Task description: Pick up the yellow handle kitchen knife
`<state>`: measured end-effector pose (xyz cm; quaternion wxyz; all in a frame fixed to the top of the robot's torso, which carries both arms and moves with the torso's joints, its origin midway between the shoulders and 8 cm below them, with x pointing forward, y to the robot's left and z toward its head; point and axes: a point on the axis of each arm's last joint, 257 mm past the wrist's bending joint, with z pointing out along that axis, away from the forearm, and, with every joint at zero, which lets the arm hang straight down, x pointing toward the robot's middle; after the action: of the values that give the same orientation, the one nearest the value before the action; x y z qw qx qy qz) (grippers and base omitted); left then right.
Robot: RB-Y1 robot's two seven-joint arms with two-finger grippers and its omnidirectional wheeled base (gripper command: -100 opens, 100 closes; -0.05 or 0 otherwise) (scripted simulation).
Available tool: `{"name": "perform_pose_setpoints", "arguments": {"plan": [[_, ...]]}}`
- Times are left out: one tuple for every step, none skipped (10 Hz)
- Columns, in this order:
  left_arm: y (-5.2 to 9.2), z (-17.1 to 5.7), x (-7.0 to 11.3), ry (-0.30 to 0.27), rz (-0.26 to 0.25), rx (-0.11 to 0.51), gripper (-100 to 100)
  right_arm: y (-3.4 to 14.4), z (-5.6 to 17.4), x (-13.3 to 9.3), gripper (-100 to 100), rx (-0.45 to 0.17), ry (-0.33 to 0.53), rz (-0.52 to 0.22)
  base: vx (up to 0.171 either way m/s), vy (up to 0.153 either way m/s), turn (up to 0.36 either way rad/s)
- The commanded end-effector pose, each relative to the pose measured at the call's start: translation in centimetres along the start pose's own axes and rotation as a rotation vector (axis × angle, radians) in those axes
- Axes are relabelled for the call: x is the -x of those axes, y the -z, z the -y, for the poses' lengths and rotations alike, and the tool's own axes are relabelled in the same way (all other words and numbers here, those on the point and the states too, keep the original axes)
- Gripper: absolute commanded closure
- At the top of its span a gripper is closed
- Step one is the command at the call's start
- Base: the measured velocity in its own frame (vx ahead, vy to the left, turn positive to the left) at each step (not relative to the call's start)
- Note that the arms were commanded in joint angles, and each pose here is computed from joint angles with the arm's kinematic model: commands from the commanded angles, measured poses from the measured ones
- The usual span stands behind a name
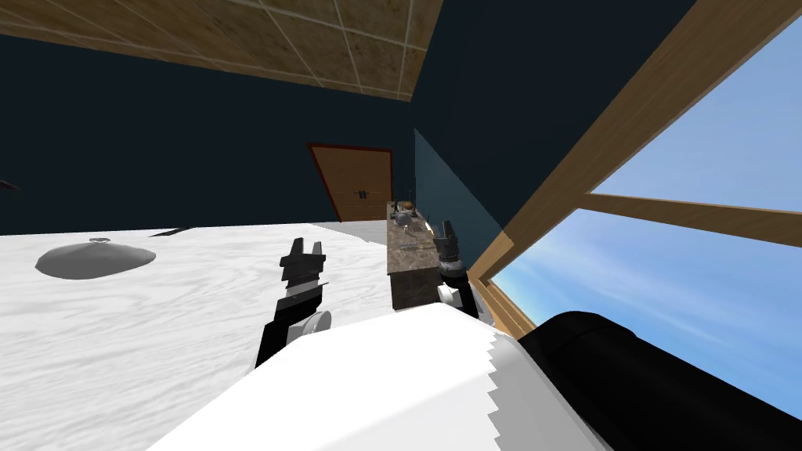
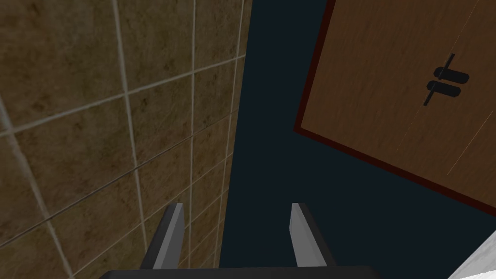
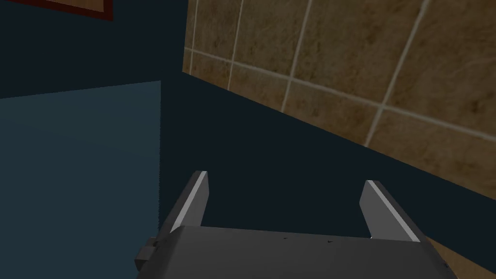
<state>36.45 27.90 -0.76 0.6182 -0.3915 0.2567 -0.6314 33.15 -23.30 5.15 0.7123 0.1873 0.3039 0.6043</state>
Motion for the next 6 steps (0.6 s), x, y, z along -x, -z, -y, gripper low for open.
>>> {"name": "perform_pose_setpoints", "arguments": {"plan": [[0.0,0.0,0.0,0.0,0.0,0.0,0,0.0,0.8,-0.8,-100,-0.008,0.025,-0.056,-0.026,0.043,0.094],[0.0,0.0,0.0,0.0,0.0,0.0,0,0.2,1.5,-1.4,-100,-0.018,0.046,-0.093,-0.048,0.071,0.144],[0.0,0.0,0.0,0.0,0.0,0.0,0,0.2,1.5,-1.6,-100,-0.017,0.051,-0.111,-0.037,0.058,0.065],[0.0,0.0,0.0,0.0,0.0,0.0,0,0.5,2.4,-2.4,-100,-0.027,0.076,-0.157,-0.024,0.057,0.134],[0.0,0.0,0.0,0.0,0.0,0.0,0,0.5,2.4,-2.5,-100,-0.027,0.08,-0.168,-0.016,0.039,0.054],[0.0,0.0,0.0,0.0,0.0,0.0,0,0.8,3.4,-3.2,-100,-0.038,0.108,-0.215,-0.021,0.052,0.129]]}}
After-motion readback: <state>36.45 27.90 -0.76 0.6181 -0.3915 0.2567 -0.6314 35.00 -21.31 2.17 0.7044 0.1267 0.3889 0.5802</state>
